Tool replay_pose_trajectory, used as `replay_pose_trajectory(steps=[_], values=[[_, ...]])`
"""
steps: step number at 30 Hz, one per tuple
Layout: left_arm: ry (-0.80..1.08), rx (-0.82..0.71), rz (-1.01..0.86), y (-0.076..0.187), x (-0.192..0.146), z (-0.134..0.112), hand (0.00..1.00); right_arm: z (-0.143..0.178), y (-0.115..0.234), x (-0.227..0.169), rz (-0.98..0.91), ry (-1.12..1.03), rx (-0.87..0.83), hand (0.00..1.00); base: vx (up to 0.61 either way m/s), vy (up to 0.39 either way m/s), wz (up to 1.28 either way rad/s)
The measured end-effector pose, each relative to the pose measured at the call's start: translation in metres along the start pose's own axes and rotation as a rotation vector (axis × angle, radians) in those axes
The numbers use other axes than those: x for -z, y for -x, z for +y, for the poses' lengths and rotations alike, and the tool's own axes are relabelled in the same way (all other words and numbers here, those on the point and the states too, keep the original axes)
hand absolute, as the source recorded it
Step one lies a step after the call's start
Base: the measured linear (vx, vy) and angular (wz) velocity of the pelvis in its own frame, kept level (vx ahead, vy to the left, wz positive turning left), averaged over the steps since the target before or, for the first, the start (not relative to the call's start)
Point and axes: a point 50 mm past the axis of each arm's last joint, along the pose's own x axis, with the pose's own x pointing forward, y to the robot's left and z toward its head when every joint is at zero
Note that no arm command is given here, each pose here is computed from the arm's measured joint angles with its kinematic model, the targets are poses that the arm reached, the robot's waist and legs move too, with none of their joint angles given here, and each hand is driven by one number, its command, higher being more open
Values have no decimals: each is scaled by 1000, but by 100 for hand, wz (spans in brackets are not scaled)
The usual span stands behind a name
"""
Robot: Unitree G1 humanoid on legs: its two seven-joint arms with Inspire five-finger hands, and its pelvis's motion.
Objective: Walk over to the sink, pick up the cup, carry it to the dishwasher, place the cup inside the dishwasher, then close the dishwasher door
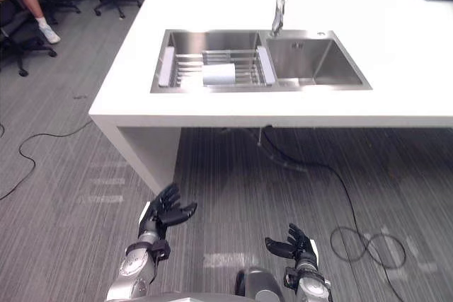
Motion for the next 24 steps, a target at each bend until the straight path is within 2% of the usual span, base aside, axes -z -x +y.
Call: replay_pose_trajectory(steps=[4,7,14,17,20,24], values=[[51,92,-286,3,-60,-24,90,2,0,-13,-62,-5,2,90,213,88,-23],[102,114,-413,10,-84,-35,90,-4,-1,-14,-66,10,14,90,226,297,-8],[37,77,-469,13,-96,-28,90,12,-8,-3,20,24,-41,90,217,150,16],[-6,133,-539,25,-111,-37,90,14,-8,-5,4,30,-52,90,121,40,-53],[-64,228,-596,34,-121,-51,90,14,-1,10,47,38,-52,90,185,-10,-14],[-73,230,-626,34,-125,-55,90,21,2,12,48,36,-83,90,285,-146,-2]])
